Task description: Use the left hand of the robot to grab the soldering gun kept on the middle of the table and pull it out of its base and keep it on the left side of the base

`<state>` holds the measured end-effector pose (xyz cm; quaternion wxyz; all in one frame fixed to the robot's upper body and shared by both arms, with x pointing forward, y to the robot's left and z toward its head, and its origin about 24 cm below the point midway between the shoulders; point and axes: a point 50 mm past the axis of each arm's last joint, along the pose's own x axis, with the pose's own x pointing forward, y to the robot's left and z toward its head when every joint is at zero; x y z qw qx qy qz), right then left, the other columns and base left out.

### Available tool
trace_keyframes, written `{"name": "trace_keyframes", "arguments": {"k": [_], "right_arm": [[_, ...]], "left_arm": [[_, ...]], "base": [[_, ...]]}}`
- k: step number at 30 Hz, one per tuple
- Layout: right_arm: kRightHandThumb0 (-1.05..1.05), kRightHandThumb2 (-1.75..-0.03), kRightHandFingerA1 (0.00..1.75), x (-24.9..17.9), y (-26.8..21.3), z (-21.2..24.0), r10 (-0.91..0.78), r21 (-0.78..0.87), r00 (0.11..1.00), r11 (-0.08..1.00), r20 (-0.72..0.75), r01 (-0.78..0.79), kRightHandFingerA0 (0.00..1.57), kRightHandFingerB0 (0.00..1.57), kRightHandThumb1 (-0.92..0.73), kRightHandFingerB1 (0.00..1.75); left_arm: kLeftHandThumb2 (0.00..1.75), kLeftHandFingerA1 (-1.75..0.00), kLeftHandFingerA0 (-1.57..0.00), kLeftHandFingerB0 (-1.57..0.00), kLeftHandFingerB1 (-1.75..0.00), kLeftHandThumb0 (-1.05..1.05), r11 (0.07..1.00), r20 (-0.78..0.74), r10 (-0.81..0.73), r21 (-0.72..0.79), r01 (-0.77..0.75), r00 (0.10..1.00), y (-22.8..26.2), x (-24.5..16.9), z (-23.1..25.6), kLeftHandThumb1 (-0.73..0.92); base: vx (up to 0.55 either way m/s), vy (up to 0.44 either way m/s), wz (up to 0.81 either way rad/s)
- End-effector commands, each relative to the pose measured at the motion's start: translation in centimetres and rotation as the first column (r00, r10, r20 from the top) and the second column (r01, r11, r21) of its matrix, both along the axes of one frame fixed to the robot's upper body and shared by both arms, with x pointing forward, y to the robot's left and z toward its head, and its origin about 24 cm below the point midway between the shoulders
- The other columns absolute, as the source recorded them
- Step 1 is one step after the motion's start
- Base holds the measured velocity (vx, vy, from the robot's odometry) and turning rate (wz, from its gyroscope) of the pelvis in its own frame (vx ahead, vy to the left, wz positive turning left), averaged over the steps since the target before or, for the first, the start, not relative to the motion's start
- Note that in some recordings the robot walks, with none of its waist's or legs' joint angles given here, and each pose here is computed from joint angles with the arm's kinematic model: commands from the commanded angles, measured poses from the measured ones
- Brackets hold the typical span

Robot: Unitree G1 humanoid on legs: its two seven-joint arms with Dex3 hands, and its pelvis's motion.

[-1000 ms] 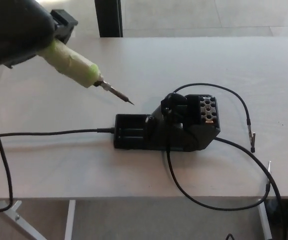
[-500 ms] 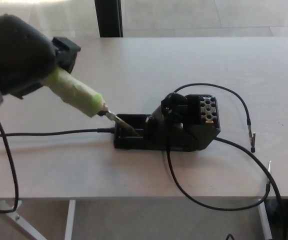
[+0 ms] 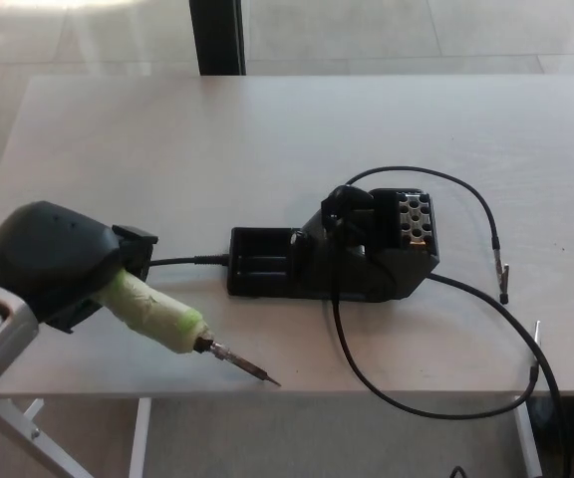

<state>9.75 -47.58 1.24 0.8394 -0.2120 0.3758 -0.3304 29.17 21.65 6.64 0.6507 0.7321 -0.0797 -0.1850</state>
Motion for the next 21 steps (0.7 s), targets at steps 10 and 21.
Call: {"name": "trace_keyframes", "arguments": {"k": [10,21], "right_arm": [[-1.05,-0.96,0.59,-0.19,-0.44,0.54,-0.012,-0.005,1.0,1.0,-0.004,0.012,0.74,0.53,-0.69,0.47],[-1.05,-0.95,0.65,-0.01,-0.51,0.77,-0.003,-0.013,1.0,1.0,0.0,0.003,0.76,0.58,-0.58,0.48]], "left_arm": [[0.75,-1.62,-0.88,-0.76,-1.03,-0.16,0.99,0.025,0.089,0.105,-0.091,0.996,1.61,1.13,-0.55,0.7],[0.59,-1.11,-0.29,-0.04,-0.37,-0.48,0.986,-0.009,0.1,0.136,-0.098,0.995,0.96,1.24,-0.88,0.66]], "base": [[0.0,0.0,0.0],[0.0,0.0,0.0]]}}
